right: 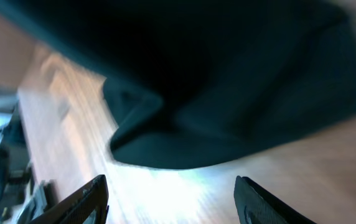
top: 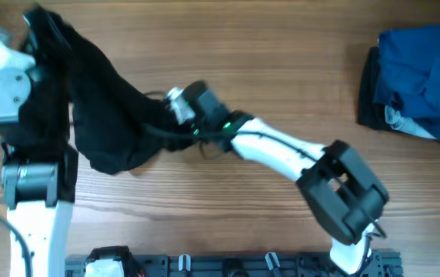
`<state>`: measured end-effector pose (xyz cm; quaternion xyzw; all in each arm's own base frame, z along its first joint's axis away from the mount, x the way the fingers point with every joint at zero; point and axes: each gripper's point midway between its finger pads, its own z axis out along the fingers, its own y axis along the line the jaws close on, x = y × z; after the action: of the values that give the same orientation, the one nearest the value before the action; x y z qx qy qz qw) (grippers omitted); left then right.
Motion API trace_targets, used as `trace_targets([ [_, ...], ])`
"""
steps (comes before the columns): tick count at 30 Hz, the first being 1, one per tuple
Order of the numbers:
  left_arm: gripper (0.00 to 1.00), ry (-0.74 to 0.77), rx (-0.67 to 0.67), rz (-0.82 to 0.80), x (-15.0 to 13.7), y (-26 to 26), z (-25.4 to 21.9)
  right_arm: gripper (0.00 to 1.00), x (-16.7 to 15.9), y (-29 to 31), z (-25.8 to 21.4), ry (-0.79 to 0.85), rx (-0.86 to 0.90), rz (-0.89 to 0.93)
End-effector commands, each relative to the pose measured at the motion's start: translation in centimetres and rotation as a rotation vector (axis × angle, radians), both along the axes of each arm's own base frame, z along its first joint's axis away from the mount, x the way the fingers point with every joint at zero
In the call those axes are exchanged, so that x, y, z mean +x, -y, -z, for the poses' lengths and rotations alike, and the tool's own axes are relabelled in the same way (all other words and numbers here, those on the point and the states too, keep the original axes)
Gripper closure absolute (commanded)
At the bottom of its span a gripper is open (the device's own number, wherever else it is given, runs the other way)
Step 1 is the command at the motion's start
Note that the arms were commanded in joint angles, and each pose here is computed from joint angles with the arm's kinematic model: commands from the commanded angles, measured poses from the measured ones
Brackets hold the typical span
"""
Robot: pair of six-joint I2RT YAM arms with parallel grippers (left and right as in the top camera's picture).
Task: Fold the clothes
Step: 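Reach the right gripper to the garment and grasp its far corner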
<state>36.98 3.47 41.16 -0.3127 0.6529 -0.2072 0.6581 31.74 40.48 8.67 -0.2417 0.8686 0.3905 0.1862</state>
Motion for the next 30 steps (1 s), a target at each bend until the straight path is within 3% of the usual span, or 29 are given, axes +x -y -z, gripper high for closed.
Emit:
trace_targets([
  [1, 0.96, -0.164, 0.038, 0.230, -4.7, 4.1, 2.6, 0.34, 5.7, 4.7, -6.6, 0.166, 0.078, 0.092],
  [6, 0.96, -0.577, -0.090, 0.395, -12.4, 7.3, 11.3, 0.34, 9.8, 7.9, -8.8, 0.307, 0.070, 0.154],
  [9, 0.96, -0.689, -0.151, 0.464, -15.7, 8.7, 13.2, 0.34, 10.6, 8.2, -9.2, 0.359, 0.061, 0.168],
  [14, 0.96, -0.785, -0.177, 0.459, -18.6, 8.8, 14.7, 0.34, 11.2, 7.8, -9.9, 0.412, 0.082, 0.168],
  [19, 0.96, -0.760, -0.126, 0.373, -17.7, 7.2, 14.5, 0.34, 10.6, 5.4, -8.5, 0.411, 0.091, 0.125],
  [23, 0.96, -0.647, -0.076, 0.320, -15.5, 6.1, 12.6, 0.33, 9.1, 2.6, -4.1, 0.331, 0.059, 0.092],
  [27, 0.96, -0.572, -0.023, 0.219, -14.1, 4.2, 11.2, 0.21, 7.7, 1.3, 1.2, 0.189, 0.012, 0.119],
  [30, 0.96, -0.555, 0.007, 0.139, -13.6, 2.8, 10.7, 0.17, 8.6, 2.5, 3.1, 0.141, -0.055, 0.237],
])
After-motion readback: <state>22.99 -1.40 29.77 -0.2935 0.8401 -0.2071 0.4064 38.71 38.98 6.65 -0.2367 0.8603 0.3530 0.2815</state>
